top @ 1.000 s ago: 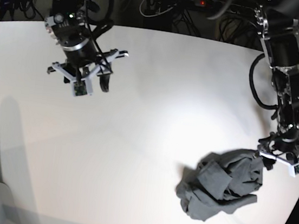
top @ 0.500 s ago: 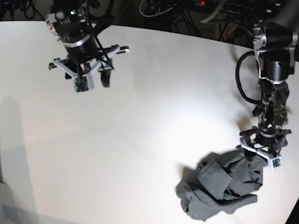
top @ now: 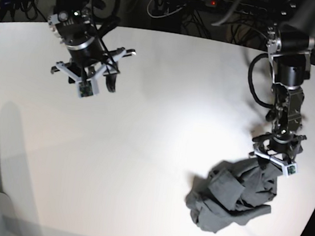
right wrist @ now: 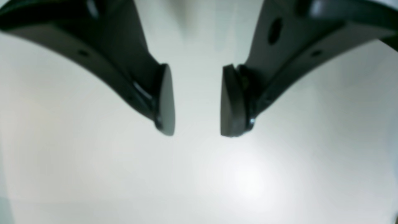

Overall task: Layout the t-shirt on the table in an organized manner, then fold the t-shirt properly
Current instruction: 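Move the left gripper down onto the crumpled grey t-shirt and grasp it, then lift the grey t-shirt with the left gripper and shake it loose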

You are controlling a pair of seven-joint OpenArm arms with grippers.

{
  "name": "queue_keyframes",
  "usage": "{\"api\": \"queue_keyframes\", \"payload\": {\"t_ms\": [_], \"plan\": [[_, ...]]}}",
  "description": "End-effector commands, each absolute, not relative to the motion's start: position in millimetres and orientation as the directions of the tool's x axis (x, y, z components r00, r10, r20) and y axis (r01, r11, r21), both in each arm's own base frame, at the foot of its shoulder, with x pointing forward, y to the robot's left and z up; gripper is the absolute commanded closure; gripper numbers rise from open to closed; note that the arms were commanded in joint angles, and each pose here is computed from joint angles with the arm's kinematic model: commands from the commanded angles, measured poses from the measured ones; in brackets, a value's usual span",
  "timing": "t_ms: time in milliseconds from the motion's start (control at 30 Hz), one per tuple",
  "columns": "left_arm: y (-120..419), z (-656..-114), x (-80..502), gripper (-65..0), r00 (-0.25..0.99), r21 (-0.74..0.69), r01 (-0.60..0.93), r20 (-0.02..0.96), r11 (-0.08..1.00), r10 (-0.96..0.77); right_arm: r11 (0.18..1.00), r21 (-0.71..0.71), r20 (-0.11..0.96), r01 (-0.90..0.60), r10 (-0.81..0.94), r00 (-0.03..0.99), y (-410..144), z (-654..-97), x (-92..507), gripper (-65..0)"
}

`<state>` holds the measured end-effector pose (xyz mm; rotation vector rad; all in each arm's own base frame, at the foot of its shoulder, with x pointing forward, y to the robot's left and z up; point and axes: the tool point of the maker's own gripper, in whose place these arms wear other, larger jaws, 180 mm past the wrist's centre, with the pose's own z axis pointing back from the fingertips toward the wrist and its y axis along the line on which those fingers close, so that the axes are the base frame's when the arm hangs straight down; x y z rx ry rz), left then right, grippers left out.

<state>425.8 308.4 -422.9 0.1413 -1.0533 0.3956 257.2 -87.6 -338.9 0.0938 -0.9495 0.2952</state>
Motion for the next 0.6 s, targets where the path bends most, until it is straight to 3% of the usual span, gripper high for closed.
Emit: {"api": "queue_keyframes", "payload": {"t_ms": [0,67,133,267,400,567], "plan": [[314.1,-412.1,433.3,-40.0,0.414,-0.078,-0.385,0.876,0.919,0.248,0.954,-0.054,0.835,-0.296,0.206,0.510,-85.8,-329.6,261.6,-25.1],[312.8,-412.2,433.8,-34.8,0.416,-0.077,-0.380,0.876,0.922,0.245,0.954,-0.053,0.833,-0.296,0.206,0.514,-85.8,-331.3,261.2,-25.1],[312.5,-409.5,436.4,-25.7,0.412,-0.078,-0.378,0.878,0.922,0.243,0.954,-0.052,0.832,-0.296,0.206,0.515,-85.8,-331.7,260.7,-25.1],[311.8,-411.0,443.3,-0.1,0.420,-0.087,-0.384,0.870,0.919,0.259,0.954,-0.052,0.832,-0.296,0.206,0.515,-85.8,-331.7,260.7,-25.1],[310.3,-411.1,447.9,-0.9,0.425,-0.095,-0.385,0.865,0.918,0.267,0.954,-0.051,0.827,-0.294,0.205,0.523,-86.9,-334.1,257.8,-25.1],[302.6,-373.2,450.7,-0.7,0.381,-0.091,-0.341,0.897,0.936,0.226,0.954,-0.047,0.823,-0.295,0.204,0.530,-86.1,-336.8,257.1,-25.1]]}}
